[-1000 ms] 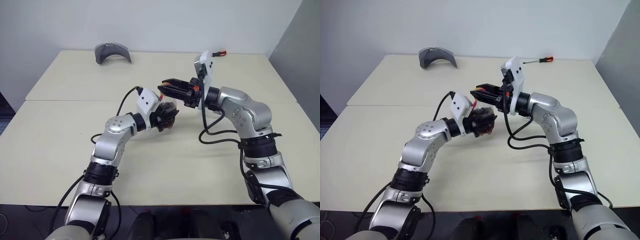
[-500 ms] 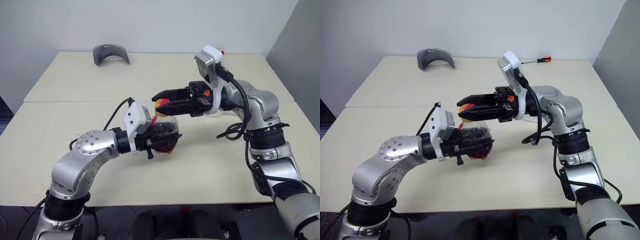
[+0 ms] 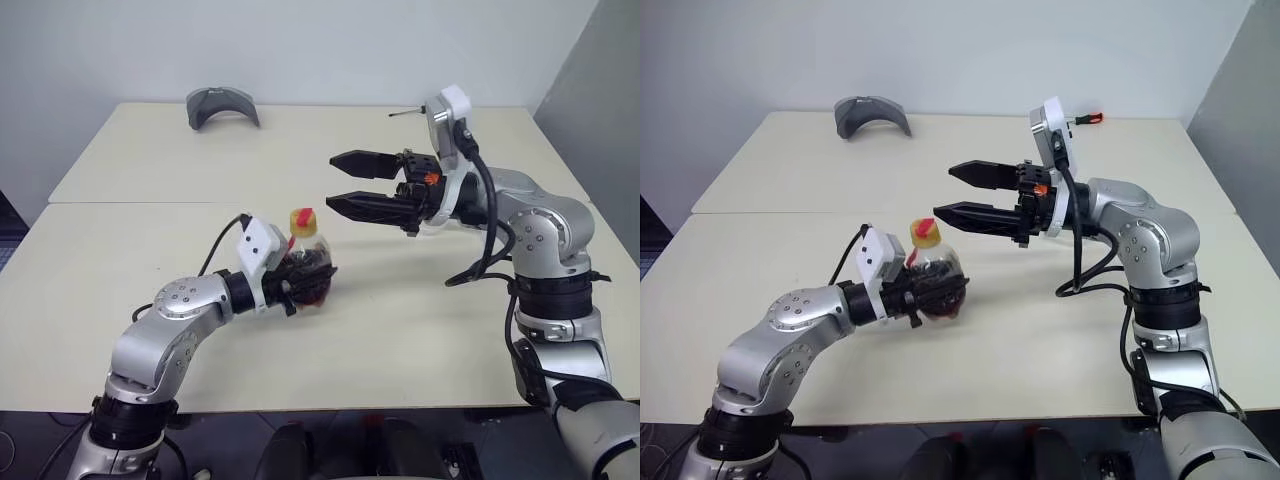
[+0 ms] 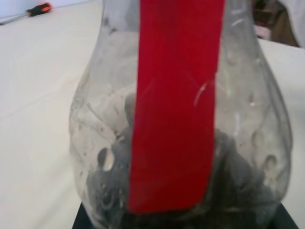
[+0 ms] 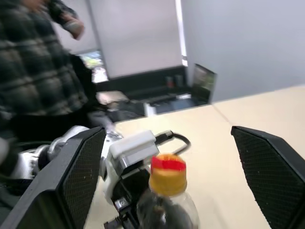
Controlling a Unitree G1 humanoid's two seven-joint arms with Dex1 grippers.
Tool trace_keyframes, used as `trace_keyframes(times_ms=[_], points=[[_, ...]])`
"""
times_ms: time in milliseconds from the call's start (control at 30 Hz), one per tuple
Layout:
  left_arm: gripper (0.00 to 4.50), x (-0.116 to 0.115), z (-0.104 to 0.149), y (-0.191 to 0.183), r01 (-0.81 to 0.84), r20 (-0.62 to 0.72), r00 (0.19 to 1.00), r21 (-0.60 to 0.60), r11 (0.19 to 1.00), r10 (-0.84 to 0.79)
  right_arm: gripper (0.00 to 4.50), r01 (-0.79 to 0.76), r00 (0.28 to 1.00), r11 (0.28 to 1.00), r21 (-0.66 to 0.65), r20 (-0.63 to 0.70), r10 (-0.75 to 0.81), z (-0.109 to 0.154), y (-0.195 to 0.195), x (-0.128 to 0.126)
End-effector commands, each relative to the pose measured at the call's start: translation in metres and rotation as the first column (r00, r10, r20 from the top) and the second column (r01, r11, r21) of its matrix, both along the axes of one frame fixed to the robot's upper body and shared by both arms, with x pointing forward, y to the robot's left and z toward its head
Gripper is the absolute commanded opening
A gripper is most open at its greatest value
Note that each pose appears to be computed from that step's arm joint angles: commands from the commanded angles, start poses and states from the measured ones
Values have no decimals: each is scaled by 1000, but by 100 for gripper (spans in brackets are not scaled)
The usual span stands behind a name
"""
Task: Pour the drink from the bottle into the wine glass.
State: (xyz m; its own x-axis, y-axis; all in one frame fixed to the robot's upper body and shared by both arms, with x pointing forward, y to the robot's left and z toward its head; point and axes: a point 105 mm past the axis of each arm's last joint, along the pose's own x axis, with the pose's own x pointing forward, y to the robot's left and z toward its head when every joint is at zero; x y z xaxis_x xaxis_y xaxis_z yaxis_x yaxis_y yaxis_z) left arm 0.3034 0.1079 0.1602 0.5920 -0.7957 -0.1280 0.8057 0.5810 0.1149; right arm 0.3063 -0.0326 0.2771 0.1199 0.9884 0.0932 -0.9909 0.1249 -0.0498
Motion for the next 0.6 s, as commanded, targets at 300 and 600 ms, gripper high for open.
trace_keyframes(times_ms=[300,600], points=[[167,44,21,-15,-11,165,986,8,1000,9,448,270,959,962,41,77,-273,11,20,23],[167,48,24,-26,30,178,984,9,1000,-31,448,254,966,967,34,49,-256,10,29,22]])
